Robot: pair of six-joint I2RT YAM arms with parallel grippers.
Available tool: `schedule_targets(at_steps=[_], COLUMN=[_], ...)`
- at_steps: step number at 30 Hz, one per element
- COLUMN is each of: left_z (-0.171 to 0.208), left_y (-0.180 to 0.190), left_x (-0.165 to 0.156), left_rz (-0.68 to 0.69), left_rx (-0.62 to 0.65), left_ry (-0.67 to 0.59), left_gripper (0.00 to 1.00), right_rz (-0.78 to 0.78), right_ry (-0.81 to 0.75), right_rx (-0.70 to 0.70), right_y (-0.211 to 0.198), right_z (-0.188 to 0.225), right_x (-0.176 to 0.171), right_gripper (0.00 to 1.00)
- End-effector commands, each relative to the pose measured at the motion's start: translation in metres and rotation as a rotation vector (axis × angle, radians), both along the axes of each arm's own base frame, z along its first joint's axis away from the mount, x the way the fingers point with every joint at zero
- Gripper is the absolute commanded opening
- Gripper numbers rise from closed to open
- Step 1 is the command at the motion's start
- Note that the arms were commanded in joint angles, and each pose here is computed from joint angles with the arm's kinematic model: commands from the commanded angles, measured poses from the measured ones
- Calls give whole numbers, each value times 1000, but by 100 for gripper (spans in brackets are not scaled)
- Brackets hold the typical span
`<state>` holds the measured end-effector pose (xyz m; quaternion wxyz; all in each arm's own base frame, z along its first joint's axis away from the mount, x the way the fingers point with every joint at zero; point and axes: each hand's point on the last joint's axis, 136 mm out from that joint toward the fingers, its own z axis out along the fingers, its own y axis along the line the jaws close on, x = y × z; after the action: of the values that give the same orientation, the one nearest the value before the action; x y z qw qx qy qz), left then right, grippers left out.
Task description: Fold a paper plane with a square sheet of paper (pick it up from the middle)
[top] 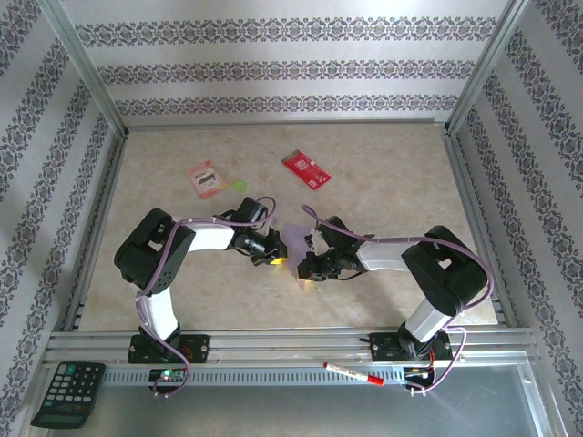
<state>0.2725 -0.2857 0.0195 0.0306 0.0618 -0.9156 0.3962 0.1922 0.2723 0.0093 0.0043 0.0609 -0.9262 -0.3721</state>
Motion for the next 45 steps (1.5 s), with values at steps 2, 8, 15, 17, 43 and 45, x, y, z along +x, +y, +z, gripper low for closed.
schedule_targets(at_steps=[2,8,15,17,43,45], left_z=[-9,-14,-7,2,24,20], left_y=[5,23,32,32,-2,-4], left_x=[14,26,46,48,-23,-24], left_rz=[12,40,56,55,-36,-45], left_rx=[27,54,59,48,-3,-4], left_ry=[-19,-19,-44,-60,-82,-69], left_gripper=[8,8,9,10,42,42], right_rz=[-12,-9,-6,-2,-153,-155], right_ry=[204,212,216,203,-150,-138], right_rx=[-346,-355,-367,-354,-297,-310], right_y=[-69,-71,-76,-75,-55,-56], right_z=[-60,-60,-59,-55,13,7], right_x=[-59,-62,-67,-66,23,24], right_gripper=[0,0,0,0,12,11])
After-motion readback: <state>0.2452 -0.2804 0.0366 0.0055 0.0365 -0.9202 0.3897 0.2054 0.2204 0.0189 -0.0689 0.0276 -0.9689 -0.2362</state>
